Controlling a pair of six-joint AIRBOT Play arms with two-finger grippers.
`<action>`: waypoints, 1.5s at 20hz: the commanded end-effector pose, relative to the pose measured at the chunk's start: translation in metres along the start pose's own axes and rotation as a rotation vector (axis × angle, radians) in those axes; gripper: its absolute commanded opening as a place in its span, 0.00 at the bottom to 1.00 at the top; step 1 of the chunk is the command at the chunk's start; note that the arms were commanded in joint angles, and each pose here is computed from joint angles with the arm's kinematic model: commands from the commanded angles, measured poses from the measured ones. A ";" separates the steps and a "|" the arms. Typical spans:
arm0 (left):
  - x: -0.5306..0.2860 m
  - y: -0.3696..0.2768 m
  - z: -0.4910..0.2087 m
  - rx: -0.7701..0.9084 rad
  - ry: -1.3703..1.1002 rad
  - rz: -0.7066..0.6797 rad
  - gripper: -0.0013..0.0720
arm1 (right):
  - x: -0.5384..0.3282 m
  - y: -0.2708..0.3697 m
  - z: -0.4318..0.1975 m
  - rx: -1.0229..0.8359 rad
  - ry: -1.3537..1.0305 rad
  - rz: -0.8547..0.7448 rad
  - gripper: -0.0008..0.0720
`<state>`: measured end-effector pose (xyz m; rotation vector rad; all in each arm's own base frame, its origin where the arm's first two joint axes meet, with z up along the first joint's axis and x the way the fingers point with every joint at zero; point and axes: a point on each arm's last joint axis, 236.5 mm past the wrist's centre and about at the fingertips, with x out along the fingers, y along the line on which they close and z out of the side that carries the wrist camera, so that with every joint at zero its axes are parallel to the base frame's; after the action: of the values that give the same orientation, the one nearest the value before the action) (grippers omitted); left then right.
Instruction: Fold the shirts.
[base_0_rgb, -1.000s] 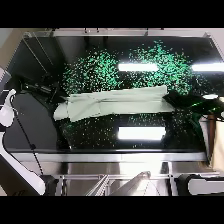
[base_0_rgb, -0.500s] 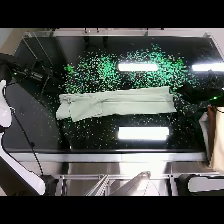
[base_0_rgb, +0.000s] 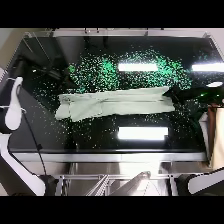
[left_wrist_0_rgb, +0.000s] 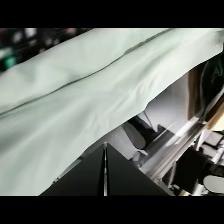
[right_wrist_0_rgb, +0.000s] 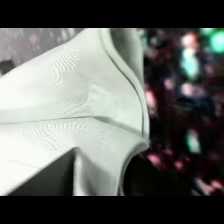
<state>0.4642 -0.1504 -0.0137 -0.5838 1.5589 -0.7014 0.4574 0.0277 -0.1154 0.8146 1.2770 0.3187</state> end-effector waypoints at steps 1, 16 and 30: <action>0.062 -0.028 0.007 0.117 0.008 0.092 0.03 | 0.024 0.012 -0.012 -0.031 0.067 -0.001 0.04; 0.274 -0.154 -0.060 0.375 0.173 0.073 0.05 | -0.180 0.127 -0.012 -0.231 -0.119 0.249 0.03; -0.075 -0.200 -0.073 0.479 -0.113 -0.063 0.04 | 0.101 0.357 -0.200 -0.548 0.103 0.356 0.03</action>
<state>0.4007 -0.2723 0.1560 -0.2933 1.2457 -1.0815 0.3912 0.3293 0.1008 0.5787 1.0408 1.0095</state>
